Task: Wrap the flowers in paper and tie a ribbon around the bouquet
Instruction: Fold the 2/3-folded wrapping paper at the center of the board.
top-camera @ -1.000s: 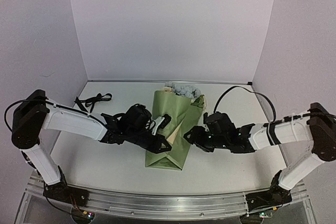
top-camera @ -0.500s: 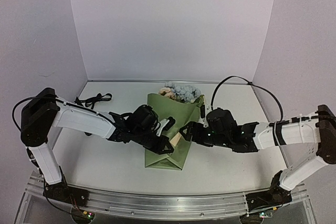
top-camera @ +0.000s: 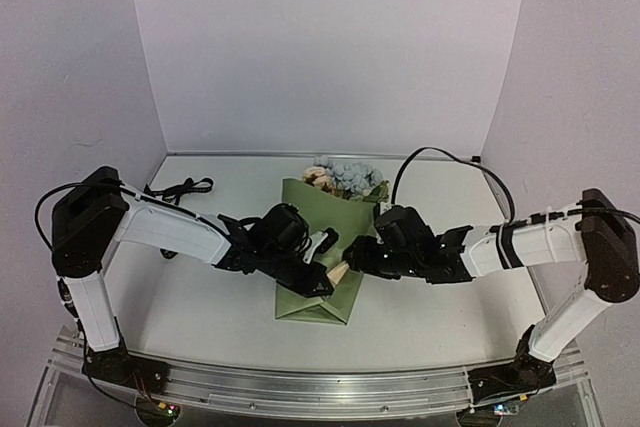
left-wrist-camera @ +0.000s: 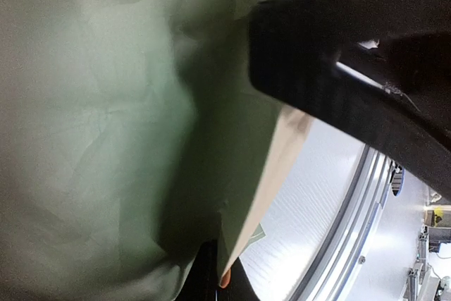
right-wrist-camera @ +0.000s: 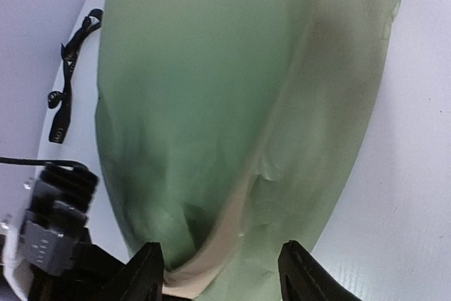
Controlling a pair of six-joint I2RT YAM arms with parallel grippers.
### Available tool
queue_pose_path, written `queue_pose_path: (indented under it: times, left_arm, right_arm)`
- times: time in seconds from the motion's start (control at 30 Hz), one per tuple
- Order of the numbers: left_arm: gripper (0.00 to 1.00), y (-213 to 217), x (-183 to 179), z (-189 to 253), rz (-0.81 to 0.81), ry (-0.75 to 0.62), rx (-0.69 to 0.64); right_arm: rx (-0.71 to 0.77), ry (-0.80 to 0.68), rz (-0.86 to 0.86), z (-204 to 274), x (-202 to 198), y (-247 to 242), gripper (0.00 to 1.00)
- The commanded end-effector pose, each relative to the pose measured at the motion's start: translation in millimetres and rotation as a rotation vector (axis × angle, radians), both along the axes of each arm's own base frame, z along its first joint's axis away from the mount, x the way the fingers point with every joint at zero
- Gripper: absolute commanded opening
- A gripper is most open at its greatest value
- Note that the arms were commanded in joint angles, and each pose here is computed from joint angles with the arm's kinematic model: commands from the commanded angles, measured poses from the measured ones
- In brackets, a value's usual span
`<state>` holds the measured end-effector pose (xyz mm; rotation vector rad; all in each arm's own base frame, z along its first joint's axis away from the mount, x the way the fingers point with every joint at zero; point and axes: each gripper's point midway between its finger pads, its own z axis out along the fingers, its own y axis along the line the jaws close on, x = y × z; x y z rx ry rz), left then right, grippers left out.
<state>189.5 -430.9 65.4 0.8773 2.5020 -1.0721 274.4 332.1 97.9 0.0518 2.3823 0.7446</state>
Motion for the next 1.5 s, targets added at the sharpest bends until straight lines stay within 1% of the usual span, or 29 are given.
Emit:
queue_pose_path:
  times: [0.0,0.03,0.13,0.27,0.4,0.43,0.6,0.67,0.83,0.97,1.1,1.2,1.33,1.4,1.47]
  left_arm:
    - [0.00,-13,2,11,-0.024,-0.020,-0.032]
    - [0.02,-13,2,11,-0.024,-0.020,-0.030]
    - [0.11,-13,3,16,-0.015,-0.024,-0.041]
    - [0.31,-13,6,39,0.006,-0.043,-0.074]
    - [0.46,-6,14,65,0.062,-0.051,-0.115]
    - [0.47,-1,21,69,0.091,-0.042,-0.126]
    - [0.45,39,66,69,0.268,0.039,-0.147]
    - [0.43,45,75,60,0.284,0.067,-0.137]
    - [0.34,36,78,30,0.243,0.138,-0.083]
    - [0.32,23,82,10,0.230,0.193,-0.072]
    - [0.27,27,92,-13,0.301,0.228,0.016]
    - [0.28,28,98,3,0.331,0.212,-0.010]
    - [0.33,30,119,52,0.366,0.135,-0.103]
    - [0.33,38,134,61,0.401,0.140,-0.126]
    - [0.32,50,150,57,0.439,0.152,-0.129]
  right_arm:
    - [-0.013,0.032,-0.058,-8,16,-4,0.32]
    - [-0.014,0.039,-0.056,-11,17,-4,0.22]
    - [-0.021,0.063,-0.056,-20,20,-2,0.01]
    - [-0.057,0.094,-0.083,-39,20,-14,0.00]
    - [-0.092,0.117,-0.063,-54,18,-18,0.00]
    - [-0.098,0.121,-0.055,-57,17,-17,0.00]
    - [-0.113,0.160,-0.044,-72,21,-21,0.00]
    - [-0.109,0.180,-0.049,-77,26,-25,0.00]
    - [-0.086,0.203,-0.036,-77,38,-28,0.00]
    - [-0.083,0.216,-0.012,-77,45,-29,0.00]
    - [-0.080,0.244,-0.010,-79,50,-33,0.00]
    - [-0.085,0.248,0.011,-75,51,-31,0.00]
    - [-0.099,0.256,0.030,-72,47,-31,0.00]
    - [-0.105,0.253,0.033,-70,47,-33,0.00]
    - [-0.107,0.253,0.038,-69,46,-33,0.00]
